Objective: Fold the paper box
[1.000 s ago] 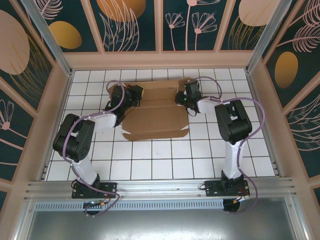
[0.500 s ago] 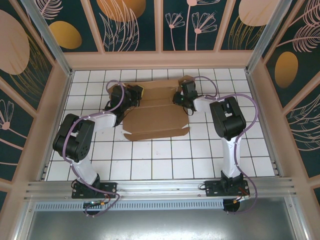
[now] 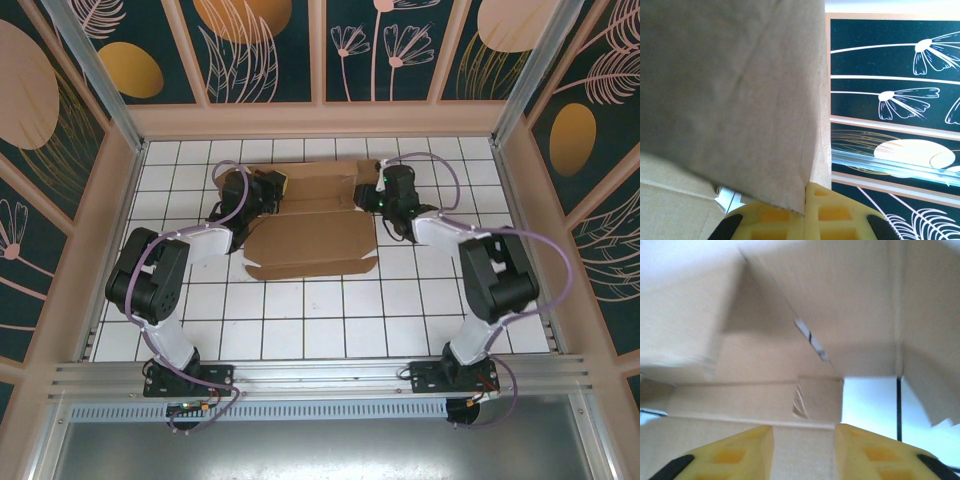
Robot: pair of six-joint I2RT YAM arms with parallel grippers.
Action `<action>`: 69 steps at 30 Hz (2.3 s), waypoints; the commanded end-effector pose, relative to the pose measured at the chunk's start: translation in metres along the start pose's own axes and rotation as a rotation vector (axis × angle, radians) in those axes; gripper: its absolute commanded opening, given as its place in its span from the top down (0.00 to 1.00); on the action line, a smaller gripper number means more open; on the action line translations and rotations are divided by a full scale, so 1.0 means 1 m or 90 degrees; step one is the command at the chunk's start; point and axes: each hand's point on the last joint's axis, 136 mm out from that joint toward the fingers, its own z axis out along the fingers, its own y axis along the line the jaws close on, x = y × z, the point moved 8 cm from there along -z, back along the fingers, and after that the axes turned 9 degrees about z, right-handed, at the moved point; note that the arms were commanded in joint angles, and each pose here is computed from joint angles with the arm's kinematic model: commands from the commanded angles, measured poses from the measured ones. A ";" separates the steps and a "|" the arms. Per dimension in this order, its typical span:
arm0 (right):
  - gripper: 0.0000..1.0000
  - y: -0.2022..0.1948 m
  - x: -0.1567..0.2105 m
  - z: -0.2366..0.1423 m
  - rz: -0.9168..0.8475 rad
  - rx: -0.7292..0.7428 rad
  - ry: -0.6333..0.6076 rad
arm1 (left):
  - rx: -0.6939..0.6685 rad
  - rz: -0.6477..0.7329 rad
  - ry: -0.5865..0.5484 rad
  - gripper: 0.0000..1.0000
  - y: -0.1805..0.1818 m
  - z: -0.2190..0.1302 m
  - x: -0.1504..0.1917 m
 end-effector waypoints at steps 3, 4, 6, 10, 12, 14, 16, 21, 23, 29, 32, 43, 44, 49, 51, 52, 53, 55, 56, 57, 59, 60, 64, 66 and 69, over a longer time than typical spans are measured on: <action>0.57 -0.024 -0.029 -0.030 -0.061 0.033 -0.150 | -0.010 -0.001 -0.002 1.00 0.002 -0.008 0.000; 0.56 -0.028 -0.033 -0.035 -0.070 0.030 -0.174 | -0.010 -0.001 0.000 1.00 0.001 -0.008 0.000; 0.55 -0.034 -0.043 -0.045 -0.086 0.027 -0.216 | -0.010 -0.003 0.004 1.00 0.000 -0.008 0.000; 0.58 -0.058 -0.060 -0.047 -0.101 0.101 -0.250 | -0.007 -0.001 0.007 1.00 -0.004 -0.007 0.000; 0.59 -0.069 -0.064 -0.034 -0.117 0.121 -0.205 | -0.007 -0.001 0.008 1.00 -0.006 -0.007 0.000; 0.60 -0.081 -0.062 -0.017 -0.141 0.150 -0.160 | -0.004 -0.002 0.011 1.00 -0.007 -0.007 0.000; 0.60 -0.088 -0.059 -0.004 -0.155 0.148 -0.124 | -0.002 -0.002 0.012 1.00 -0.009 -0.007 0.000; 0.59 -0.095 -0.050 0.025 -0.192 0.116 -0.042 | 0.001 -0.003 0.018 1.00 -0.011 -0.008 0.000; 0.59 -0.089 -0.048 0.031 -0.206 0.070 -0.024 | 0.000 -0.006 0.022 1.00 -0.012 -0.006 0.001; 0.59 -0.073 -0.043 0.029 -0.230 -0.029 -0.007 | -0.015 -0.015 0.021 1.00 -0.014 -0.003 -0.001; 0.58 -0.069 -0.036 0.028 -0.244 -0.058 0.001 | -0.004 -0.011 0.016 1.00 -0.028 0.002 -0.006; 0.58 -0.057 -0.027 0.020 -0.287 -0.126 -0.003 | 0.002 -0.010 0.024 1.00 -0.039 0.011 -0.009; 0.58 -0.057 -0.027 0.019 -0.291 -0.131 -0.004 | 0.000 -0.010 0.025 1.00 -0.038 0.011 -0.009; 0.59 -0.052 -0.026 0.023 -0.309 -0.153 0.002 | -0.007 -0.018 0.034 1.00 -0.029 0.010 -0.007; 0.60 -0.048 -0.024 0.026 -0.322 -0.158 0.000 | -0.008 -0.021 0.042 1.00 -0.027 0.011 -0.006; 0.61 -0.045 -0.024 0.027 -0.329 -0.159 0.000 | -0.008 -0.023 0.046 1.00 -0.026 0.012 -0.006; 0.61 -0.043 -0.023 0.030 -0.337 -0.157 0.003 | -0.009 -0.025 0.051 1.00 -0.025 0.013 -0.006; 0.62 -0.037 -0.020 0.035 -0.356 -0.152 0.008 | -0.011 -0.026 0.056 1.00 -0.025 0.014 -0.006; 0.62 -0.034 -0.019 0.037 -0.363 -0.149 0.011 | -0.014 -0.026 0.058 1.00 -0.024 0.015 -0.006; 0.62 -0.031 -0.017 0.040 -0.372 -0.148 0.013 | -0.015 -0.025 0.059 1.00 -0.024 0.015 -0.006; 0.63 -0.028 -0.014 0.044 -0.384 -0.139 0.015 | -0.016 -0.024 0.063 1.00 -0.024 0.014 -0.005; 0.64 -0.026 -0.013 0.045 -0.391 -0.131 0.015 | -0.017 -0.022 0.067 1.00 -0.023 0.013 -0.004; 0.66 -0.022 -0.008 0.045 -0.413 -0.096 0.003 | -0.025 -0.019 0.078 1.00 -0.018 0.009 -0.001; 0.68 -0.025 -0.007 0.045 -0.413 -0.062 -0.008 | -0.032 -0.014 0.079 1.00 -0.014 0.007 0.000; 0.69 -0.028 -0.010 0.043 -0.399 -0.020 -0.028 | -0.047 -0.012 0.085 1.00 -0.006 0.004 0.002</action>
